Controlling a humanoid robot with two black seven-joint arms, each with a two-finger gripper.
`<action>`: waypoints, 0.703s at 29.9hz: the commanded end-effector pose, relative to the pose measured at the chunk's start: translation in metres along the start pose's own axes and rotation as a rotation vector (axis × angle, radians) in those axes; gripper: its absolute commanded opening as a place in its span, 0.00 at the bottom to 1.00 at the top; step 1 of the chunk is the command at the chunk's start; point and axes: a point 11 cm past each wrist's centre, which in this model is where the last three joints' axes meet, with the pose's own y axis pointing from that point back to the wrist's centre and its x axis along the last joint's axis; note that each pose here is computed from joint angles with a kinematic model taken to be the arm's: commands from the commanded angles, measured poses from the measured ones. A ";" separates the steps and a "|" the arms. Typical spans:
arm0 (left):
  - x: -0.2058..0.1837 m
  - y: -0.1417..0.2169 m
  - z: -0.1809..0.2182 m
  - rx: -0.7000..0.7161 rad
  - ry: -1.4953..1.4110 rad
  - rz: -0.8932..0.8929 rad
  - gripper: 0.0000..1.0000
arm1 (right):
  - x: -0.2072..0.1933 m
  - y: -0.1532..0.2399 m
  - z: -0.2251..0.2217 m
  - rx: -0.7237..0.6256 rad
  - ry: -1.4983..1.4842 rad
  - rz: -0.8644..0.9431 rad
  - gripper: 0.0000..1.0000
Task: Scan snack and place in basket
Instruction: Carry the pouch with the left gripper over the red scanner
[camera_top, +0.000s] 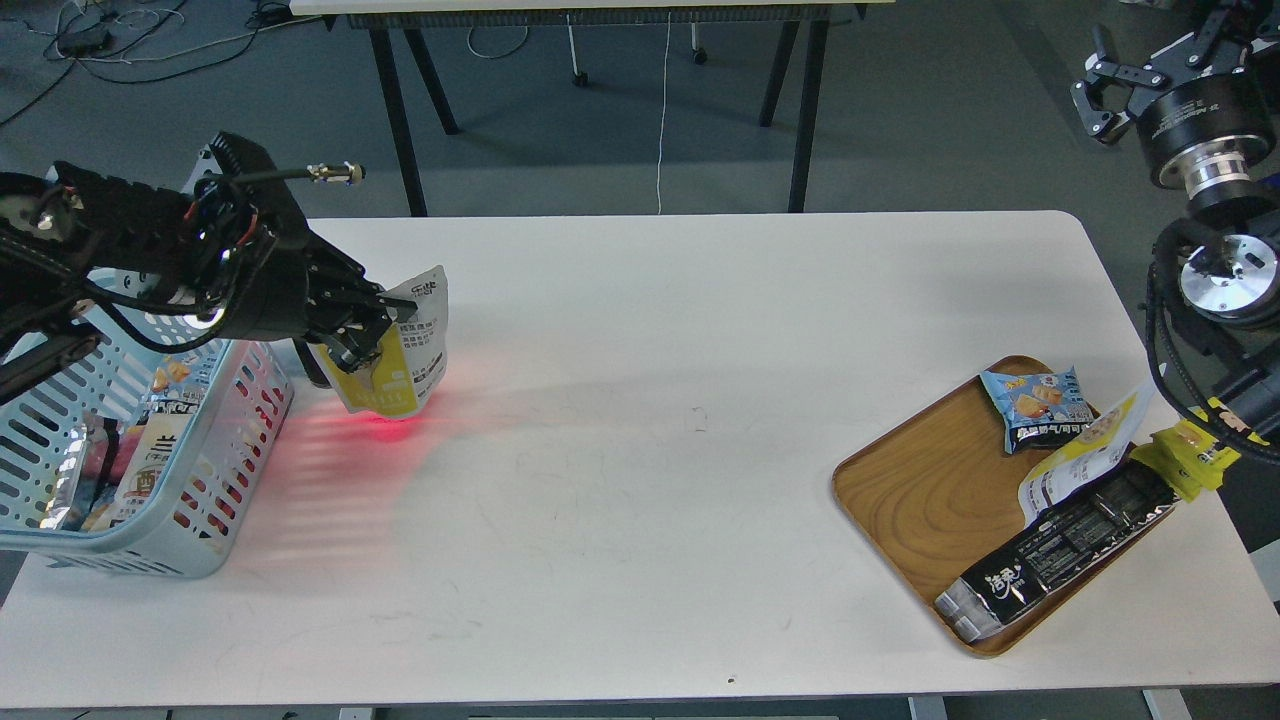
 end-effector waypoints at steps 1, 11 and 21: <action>0.002 0.006 0.015 -0.032 -0.035 0.001 0.00 | -0.003 0.000 -0.001 -0.001 -0.002 -0.009 0.99; 0.000 0.003 0.011 -0.024 -0.020 -0.003 0.00 | -0.015 -0.001 -0.013 0.001 -0.011 -0.061 0.99; -0.011 -0.002 -0.014 0.034 0.041 -0.021 0.00 | -0.016 -0.002 -0.016 0.004 -0.009 -0.065 0.99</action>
